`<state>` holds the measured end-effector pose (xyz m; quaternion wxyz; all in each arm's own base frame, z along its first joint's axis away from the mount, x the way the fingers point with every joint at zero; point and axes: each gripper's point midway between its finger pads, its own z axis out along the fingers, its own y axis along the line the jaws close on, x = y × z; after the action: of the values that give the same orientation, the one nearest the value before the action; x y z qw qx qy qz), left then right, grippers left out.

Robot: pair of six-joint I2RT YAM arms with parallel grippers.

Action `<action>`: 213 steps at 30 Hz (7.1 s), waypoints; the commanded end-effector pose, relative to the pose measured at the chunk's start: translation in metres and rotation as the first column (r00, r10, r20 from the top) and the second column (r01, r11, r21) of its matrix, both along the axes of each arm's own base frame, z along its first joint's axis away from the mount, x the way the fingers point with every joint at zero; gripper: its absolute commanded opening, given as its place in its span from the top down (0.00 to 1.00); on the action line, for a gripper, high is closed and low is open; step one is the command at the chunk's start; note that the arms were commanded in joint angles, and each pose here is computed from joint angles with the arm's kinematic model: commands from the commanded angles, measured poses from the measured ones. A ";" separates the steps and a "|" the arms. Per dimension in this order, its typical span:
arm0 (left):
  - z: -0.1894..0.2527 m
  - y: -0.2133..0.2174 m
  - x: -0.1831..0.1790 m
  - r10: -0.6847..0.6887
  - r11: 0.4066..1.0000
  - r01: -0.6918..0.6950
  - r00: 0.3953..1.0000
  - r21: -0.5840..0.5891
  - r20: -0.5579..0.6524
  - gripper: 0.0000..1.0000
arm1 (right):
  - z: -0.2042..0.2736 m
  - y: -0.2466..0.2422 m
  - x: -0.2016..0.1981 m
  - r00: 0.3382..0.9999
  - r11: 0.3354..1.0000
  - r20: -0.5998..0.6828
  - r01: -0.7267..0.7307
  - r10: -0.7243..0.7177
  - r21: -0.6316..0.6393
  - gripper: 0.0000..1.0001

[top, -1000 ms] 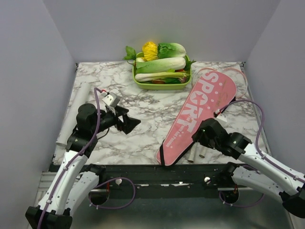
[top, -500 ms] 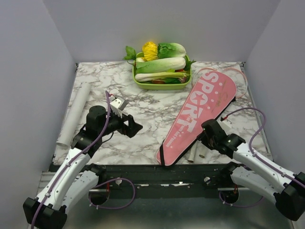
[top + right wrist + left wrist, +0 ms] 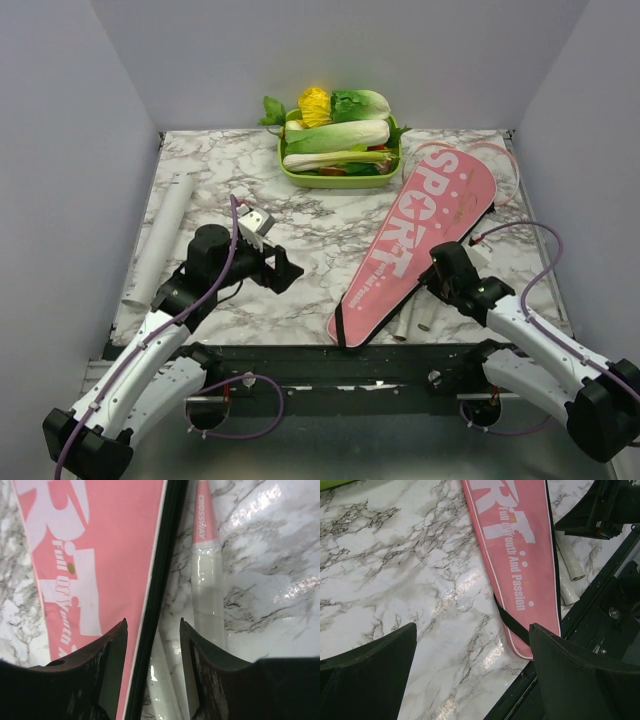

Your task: Pack up the badminton gear

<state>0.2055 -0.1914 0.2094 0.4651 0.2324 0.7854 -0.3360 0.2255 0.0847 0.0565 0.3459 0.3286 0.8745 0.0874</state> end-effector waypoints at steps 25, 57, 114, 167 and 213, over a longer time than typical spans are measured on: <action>-0.058 -0.174 -0.026 -0.069 0.907 0.035 0.995 0.419 0.065 0.01 | 0.046 -0.095 0.004 0.984 0.974 -0.040 0.165 -0.173 -0.158 0.44; -0.134 -0.229 -0.041 -0.104 0.796 0.010 0.987 0.605 0.121 0.05 | 0.031 -0.083 -0.003 0.996 0.991 -0.020 0.084 -0.086 -0.101 0.44; -0.103 -0.217 -0.031 -0.156 0.885 0.126 0.987 0.449 0.030 0.13 | 0.038 -0.085 -0.002 0.994 0.989 -0.035 0.103 -0.107 -0.104 0.45; -0.075 -0.221 -0.011 -0.105 0.895 0.054 0.990 0.443 0.091 1.00 | 0.036 -0.085 -0.008 0.996 0.990 -0.016 0.089 -0.092 -0.107 0.51; 0.019 -0.179 0.068 0.002 0.996 -0.003 1.000 0.088 0.013 1.00 | -0.024 -0.130 0.135 0.915 0.964 -0.366 0.077 -0.169 -0.253 0.54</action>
<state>0.2729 -0.3696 0.2034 0.4386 0.2653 0.8159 -0.2673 0.3501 -0.0391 0.0317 0.2146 0.3543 0.9052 -0.0949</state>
